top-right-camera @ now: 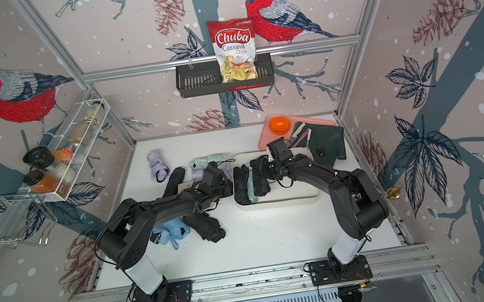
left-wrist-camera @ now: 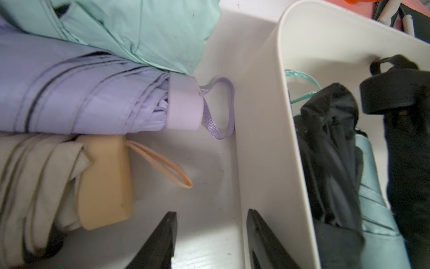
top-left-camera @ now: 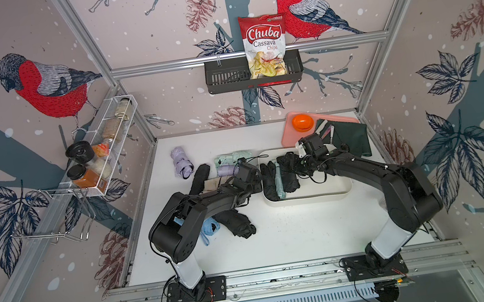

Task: Put the umbrella into the storage box
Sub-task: Place the umbrella in the storage box.

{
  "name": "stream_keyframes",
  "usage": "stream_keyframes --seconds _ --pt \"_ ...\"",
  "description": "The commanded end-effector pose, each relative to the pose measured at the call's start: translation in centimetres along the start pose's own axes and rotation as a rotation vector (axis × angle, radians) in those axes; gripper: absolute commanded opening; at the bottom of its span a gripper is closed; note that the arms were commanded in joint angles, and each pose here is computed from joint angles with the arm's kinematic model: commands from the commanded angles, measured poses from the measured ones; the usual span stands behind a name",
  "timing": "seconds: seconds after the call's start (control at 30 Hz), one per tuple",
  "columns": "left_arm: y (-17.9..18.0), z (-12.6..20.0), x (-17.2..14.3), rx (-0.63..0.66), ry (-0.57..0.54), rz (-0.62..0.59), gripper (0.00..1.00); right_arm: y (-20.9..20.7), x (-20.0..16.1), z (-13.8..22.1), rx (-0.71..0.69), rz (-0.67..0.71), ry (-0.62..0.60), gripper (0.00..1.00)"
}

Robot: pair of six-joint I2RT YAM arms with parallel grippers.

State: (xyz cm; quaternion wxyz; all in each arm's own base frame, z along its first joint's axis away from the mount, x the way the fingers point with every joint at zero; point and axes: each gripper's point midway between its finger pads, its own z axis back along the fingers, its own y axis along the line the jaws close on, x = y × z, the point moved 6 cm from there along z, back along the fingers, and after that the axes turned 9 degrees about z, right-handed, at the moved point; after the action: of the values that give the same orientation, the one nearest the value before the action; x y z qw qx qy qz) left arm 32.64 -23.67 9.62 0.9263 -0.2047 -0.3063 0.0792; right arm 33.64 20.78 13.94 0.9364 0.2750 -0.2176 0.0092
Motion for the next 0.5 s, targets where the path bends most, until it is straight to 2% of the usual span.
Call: stream_keyframes --seconds 0.0,0.17,0.3,0.47 --pt "-1.0 0.1 0.1 -0.053 -0.003 0.006 0.53 -1.7 -0.8 -0.9 -0.080 -0.095 -0.008 0.00" --pt "-0.9 0.2 0.1 -0.050 -0.005 0.005 0.53 -2.2 -1.6 -1.5 -0.104 -0.142 -0.019 0.00" --pt "-0.9 0.1 0.1 -0.053 -0.002 0.007 0.52 -1.7 -1.7 -2.1 -0.106 -0.115 0.002 0.00" --pt "-0.9 0.2 0.1 -0.056 -0.003 0.008 0.53 -0.3 -1.7 -3.0 -0.281 0.002 0.030 0.01"
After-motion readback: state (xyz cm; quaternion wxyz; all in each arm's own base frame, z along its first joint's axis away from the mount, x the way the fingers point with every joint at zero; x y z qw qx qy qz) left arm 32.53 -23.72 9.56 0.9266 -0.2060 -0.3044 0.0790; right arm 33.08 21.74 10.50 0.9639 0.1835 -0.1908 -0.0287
